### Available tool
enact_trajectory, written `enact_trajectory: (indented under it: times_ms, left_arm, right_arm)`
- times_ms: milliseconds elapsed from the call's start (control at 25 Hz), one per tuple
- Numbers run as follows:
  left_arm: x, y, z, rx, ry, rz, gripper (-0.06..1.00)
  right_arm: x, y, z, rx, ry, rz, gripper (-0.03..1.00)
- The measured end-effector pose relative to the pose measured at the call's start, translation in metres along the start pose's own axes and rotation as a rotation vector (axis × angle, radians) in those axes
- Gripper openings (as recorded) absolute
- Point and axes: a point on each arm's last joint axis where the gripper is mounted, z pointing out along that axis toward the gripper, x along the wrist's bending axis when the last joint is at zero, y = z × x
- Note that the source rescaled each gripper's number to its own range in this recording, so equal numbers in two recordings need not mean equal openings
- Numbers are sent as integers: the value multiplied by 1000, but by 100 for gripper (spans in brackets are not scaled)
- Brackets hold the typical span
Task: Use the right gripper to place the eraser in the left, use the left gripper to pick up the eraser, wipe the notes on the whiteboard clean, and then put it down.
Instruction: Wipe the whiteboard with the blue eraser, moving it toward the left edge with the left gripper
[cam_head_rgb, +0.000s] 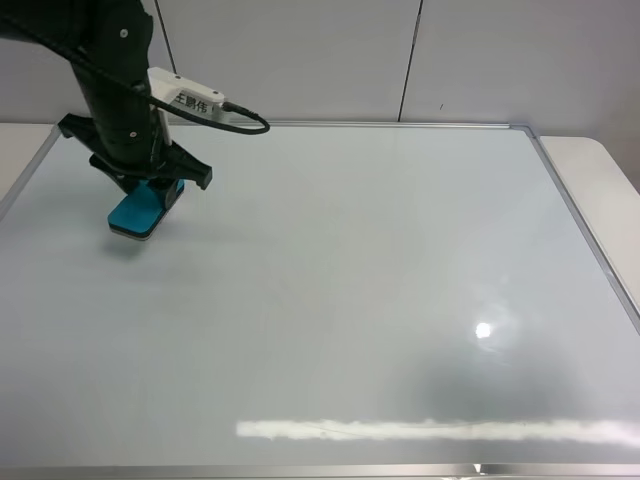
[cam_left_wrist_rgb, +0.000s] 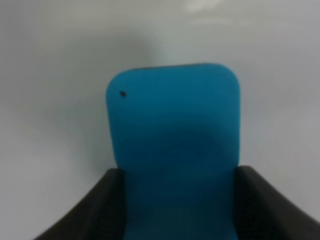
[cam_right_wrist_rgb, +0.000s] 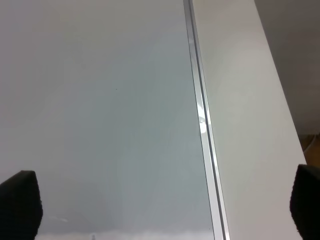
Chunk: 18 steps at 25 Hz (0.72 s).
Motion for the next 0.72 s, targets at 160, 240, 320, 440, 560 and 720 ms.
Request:
enact_trajectory:
  times_ms: [160, 240, 320, 440, 560, 720]
  left_arm:
    - [19, -37, 3, -22, -17, -115, 0]
    - [33, -55, 9, -25, -21, -166, 0]
    - [48, -68, 13, -35, -20, -215, 0]
    - [66, -82, 21, -37, -14, -231, 0]
    - [74, -86, 25, -45, -23, -204, 0]
    - [72, -84, 26, -72, -73, -202, 0]
  right_arm:
    - [0, 0, 0, 0, 0, 0, 100]
    - [0, 0, 0, 0, 0, 0, 100]
    - [0, 0, 0, 0, 0, 0, 100]
    - [0, 0, 0, 0, 0, 0, 100]
    - [0, 0, 0, 0, 0, 0, 100]
    - [0, 0, 0, 0, 0, 0, 100]
